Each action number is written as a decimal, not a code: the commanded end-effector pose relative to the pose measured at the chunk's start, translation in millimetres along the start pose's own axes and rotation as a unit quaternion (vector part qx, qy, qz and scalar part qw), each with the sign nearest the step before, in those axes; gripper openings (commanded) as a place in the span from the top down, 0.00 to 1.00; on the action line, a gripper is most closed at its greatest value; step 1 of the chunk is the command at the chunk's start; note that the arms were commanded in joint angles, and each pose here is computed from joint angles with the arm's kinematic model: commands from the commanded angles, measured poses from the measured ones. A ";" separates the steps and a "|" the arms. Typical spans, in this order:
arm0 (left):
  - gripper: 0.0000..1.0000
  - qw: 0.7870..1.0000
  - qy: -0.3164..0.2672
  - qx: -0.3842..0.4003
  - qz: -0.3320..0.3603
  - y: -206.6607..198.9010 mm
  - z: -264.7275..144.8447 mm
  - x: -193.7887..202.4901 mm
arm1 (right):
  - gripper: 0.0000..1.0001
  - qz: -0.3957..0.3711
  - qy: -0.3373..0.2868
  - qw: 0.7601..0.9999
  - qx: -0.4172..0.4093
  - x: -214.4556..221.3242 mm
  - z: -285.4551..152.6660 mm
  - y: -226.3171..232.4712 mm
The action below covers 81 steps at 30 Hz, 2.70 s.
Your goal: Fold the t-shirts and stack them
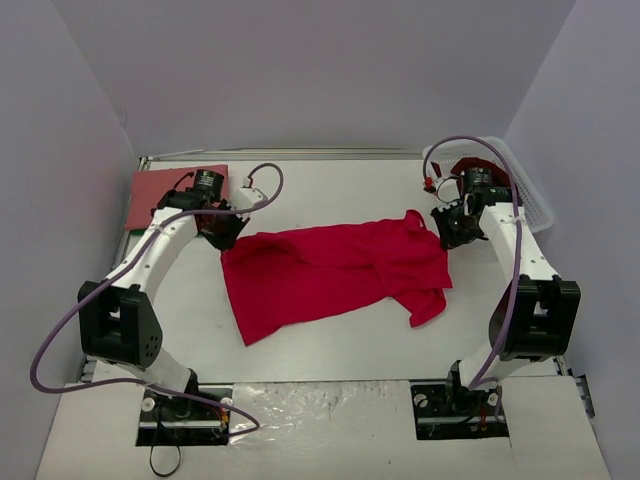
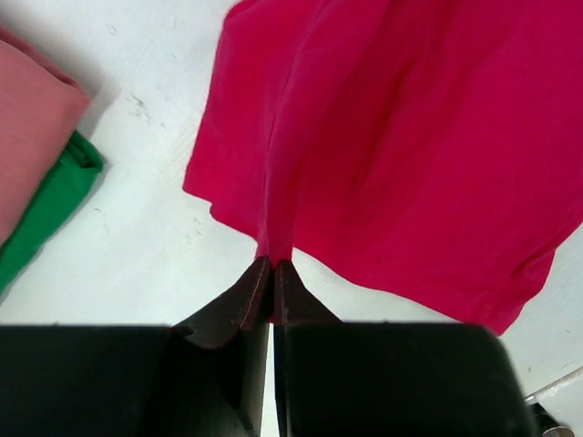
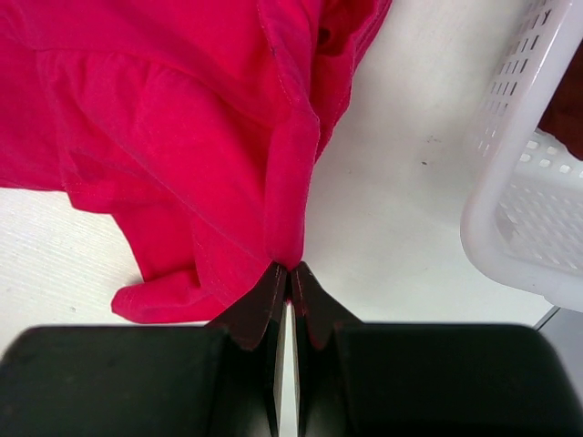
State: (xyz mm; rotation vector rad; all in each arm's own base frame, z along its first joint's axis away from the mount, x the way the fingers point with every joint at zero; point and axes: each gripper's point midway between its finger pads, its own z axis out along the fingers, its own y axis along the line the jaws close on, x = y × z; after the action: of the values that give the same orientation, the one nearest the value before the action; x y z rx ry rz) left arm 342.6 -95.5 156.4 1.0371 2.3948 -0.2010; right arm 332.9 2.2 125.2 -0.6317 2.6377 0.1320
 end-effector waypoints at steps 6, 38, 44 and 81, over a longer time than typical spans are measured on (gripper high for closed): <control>0.98 0.999 0.048 0.009 -0.002 -3.1 22.5 31.5 | 1.00 -0.002 0.007 1.000 -0.007 3.7 -1.5 3.8; 0.98 0.953 -0.201 -0.197 -0.112 50.8 -155.9 -40.7 | 1.00 -0.026 -0.212 0.974 0.074 -101.1 -140.4 -9.7; 0.98 0.950 -0.194 -0.201 -0.138 103.0 -135.3 -89.4 | 1.00 -0.011 -0.241 0.967 0.077 -183.8 -127.3 -51.4; 0.98 0.841 -0.410 -0.340 -0.093 -19.8 -384.7 -37.1 | 1.00 -0.025 -0.550 0.795 0.254 -85.3 -456.6 51.6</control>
State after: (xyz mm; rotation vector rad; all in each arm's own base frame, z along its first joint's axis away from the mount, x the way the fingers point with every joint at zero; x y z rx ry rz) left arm 206.2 -15.8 466.3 0.3101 1.6538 0.0708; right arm 183.3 6.9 554.9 -0.3137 1.4426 -0.1621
